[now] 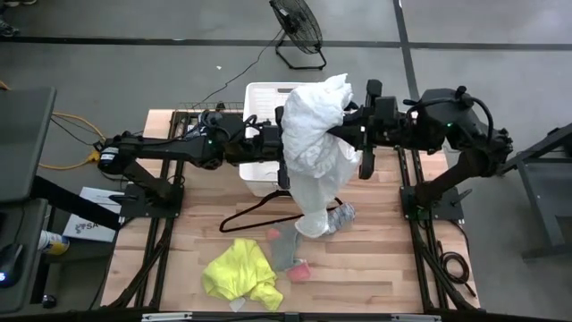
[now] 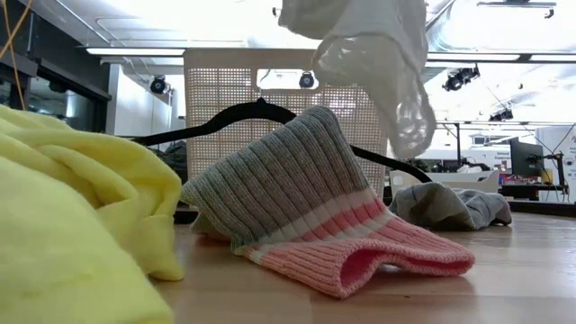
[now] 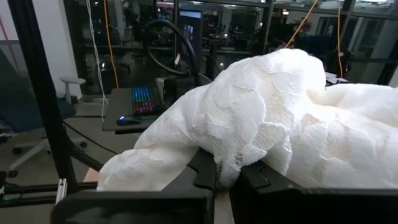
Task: Pick & Place Cloths
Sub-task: Put the white dress into the large white bin
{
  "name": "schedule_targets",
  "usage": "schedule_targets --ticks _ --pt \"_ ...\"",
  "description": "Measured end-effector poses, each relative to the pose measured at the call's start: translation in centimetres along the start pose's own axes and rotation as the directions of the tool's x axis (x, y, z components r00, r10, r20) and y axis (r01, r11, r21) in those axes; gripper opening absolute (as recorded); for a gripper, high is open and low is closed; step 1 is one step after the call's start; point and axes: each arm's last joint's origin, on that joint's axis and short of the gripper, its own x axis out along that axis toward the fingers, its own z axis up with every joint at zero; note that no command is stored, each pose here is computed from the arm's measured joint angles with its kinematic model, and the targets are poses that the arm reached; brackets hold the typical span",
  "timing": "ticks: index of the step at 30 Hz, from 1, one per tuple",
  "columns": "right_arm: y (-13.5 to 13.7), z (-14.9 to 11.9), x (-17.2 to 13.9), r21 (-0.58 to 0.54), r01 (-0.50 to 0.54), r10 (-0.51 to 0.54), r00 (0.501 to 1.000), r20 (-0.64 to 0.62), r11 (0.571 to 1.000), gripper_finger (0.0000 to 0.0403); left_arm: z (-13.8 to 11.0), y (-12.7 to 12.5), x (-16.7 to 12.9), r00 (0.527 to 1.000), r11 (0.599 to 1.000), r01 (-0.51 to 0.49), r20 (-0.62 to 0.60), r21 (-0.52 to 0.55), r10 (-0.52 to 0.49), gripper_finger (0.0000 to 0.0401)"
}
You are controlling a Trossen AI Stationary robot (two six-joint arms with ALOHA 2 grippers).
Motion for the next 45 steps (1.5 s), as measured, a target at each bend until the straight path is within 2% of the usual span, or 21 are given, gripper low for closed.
schedule_targets --ticks 8,11,20,26,30,34,39,42,45 --pt "0.0 0.0 0.0 0.001 0.002 -0.002 1.000 0.002 1.000 0.0011 1.3 0.3 -1.2 1.000 1.000 0.001 0.003 0.014 -0.001 0.0009" --pt "0.0 0.0 0.0 0.001 0.003 -0.003 1.000 0.002 1.000 0.0027 2.1 0.4 -1.9 1.000 1.000 0.001 0.008 0.016 -0.001 0.0009" --pt "-0.6 0.4 -1.1 0.033 0.103 -0.104 0.995 0.015 0.994 0.0117 4.5 0.9 -4.5 1.000 1.000 -0.001 0.016 0.015 0.000 0.0009" --pt "-1.4 0.5 -3.6 0.028 0.204 -0.203 0.979 -0.017 0.979 0.0189 5.9 1.2 -6.2 1.000 1.000 -0.001 0.030 0.014 0.000 0.0009" --pt "-2.1 0.3 -5.4 0.074 0.246 -0.242 0.969 -0.057 0.966 0.0218 7.0 1.5 -7.3 0.998 1.000 -0.013 0.060 0.008 0.013 0.0009" --pt "-2.5 -0.2 -6.4 0.132 0.261 -0.247 0.962 -0.113 0.956 0.0223 8.2 1.9 -8.3 0.995 0.998 -0.065 0.079 -0.001 0.065 0.0009" --pt "-2.6 -1.0 -6.7 0.141 0.279 -0.251 0.950 -0.185 0.950 0.0221 10.5 2.5 -9.0 0.983 0.986 -0.169 0.071 0.013 0.167 0.0009" --pt "-2.6 -1.3 -6.7 0.144 0.288 -0.254 0.943 -0.214 0.947 0.0221 11.5 2.9 -9.0 0.975 0.972 -0.220 0.049 0.081 0.217 0.0009" --pt "-2.6 -1.5 -6.7 0.138 0.293 -0.257 0.938 -0.233 0.946 0.0220 12.1 3.0 -8.9 0.977 0.957 -0.210 0.004 0.200 0.214 0.0009"
